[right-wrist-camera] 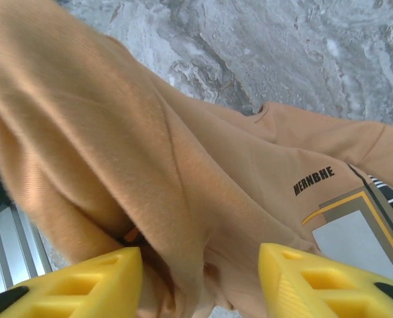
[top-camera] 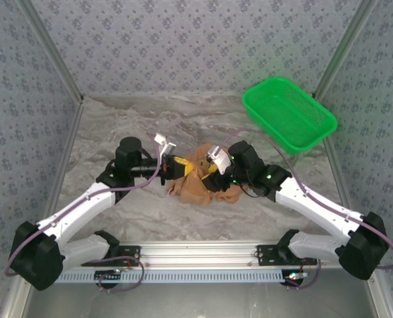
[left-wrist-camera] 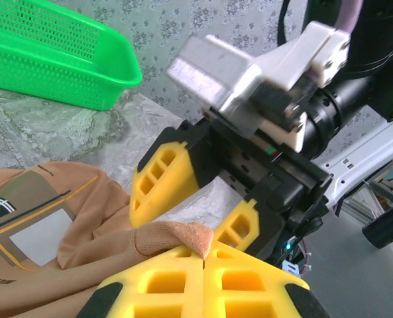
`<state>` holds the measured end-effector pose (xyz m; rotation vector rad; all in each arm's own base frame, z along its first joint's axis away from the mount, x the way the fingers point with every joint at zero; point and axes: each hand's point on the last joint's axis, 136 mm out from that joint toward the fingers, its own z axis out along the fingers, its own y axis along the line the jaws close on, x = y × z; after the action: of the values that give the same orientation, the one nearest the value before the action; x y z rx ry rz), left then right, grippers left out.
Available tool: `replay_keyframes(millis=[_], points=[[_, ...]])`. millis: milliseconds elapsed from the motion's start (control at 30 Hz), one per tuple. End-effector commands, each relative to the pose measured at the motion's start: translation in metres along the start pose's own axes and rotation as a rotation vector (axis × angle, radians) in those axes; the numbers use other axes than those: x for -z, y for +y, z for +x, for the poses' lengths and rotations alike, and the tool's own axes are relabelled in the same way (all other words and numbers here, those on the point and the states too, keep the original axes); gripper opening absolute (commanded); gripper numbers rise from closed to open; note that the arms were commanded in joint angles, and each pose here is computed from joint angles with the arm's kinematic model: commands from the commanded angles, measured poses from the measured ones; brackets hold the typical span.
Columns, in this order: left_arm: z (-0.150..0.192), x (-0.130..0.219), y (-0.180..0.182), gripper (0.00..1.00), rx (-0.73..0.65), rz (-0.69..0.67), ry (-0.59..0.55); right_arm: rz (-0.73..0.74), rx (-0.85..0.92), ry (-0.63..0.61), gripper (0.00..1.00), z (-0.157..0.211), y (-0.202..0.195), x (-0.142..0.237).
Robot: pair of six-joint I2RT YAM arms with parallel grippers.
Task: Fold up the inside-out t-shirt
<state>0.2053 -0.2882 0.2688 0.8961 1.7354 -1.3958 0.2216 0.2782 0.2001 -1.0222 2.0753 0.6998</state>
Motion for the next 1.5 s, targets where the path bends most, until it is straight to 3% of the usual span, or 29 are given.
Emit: replay_keyframes(millis=[0, 133, 200, 267, 400, 467, 500, 600, 700, 933, 1100, 1300, 1467], points=[[-0.015, 0.001, -0.011, 0.0, -0.058, 0.019, -0.023, -0.041, 0.019, -0.03, 0.5, -0.007, 0.006, -0.008], [-0.015, 0.001, -0.011, 0.0, -0.058, 0.017, -0.023, -0.057, 0.006, -0.037, 0.55, -0.003, 0.005, -0.02], [-0.015, 0.002, -0.01, 0.0, -0.056, 0.009, -0.025, -0.07, -0.018, -0.049, 0.51, -0.001, 0.004, -0.031], [-0.015, 0.003, -0.003, 0.0, -0.049, -0.034, -0.033, -0.096, -0.064, -0.063, 0.29, -0.005, 0.005, -0.036], [-0.008, 0.021, 0.055, 0.0, 0.035, -0.362, -0.054, -0.143, -0.12, -0.125, 0.0, -0.019, 0.004, 0.005], [0.003, 0.034, 0.086, 0.0, 0.105, -0.513, -0.049, -0.187, -0.156, -0.225, 0.0, -0.032, 0.006, 0.029], [0.008, 0.038, 0.099, 0.06, 0.134, -0.576, -0.035, -0.225, -0.183, -0.272, 0.0, -0.038, 0.009, 0.038], [0.014, 0.035, 0.111, 0.18, 0.18, -0.617, 0.012, -0.307, -0.25, -0.373, 0.0, -0.054, 0.014, 0.047], [0.009, 0.035, 0.105, 0.37, 0.206, -0.603, 0.005, -0.332, -0.311, -0.438, 0.0, -0.063, 0.009, 0.042], [0.019, 0.03, 0.059, 0.55, 0.187, -0.548, 0.031, -0.297, -0.373, -0.481, 0.0, -0.067, -0.007, 0.026], [0.038, 0.011, 0.048, 0.56, 0.187, -0.497, 0.113, -0.294, -0.387, -0.491, 0.0, -0.069, -0.009, 0.025], [0.031, -0.013, 0.059, 0.43, 0.154, -0.49, 0.148, -0.304, -0.39, -0.495, 0.0, -0.068, -0.008, 0.026], [0.027, -0.027, 0.071, 0.42, 0.16, -0.493, 0.154, -0.311, -0.383, -0.496, 0.0, -0.066, -0.005, 0.028]])
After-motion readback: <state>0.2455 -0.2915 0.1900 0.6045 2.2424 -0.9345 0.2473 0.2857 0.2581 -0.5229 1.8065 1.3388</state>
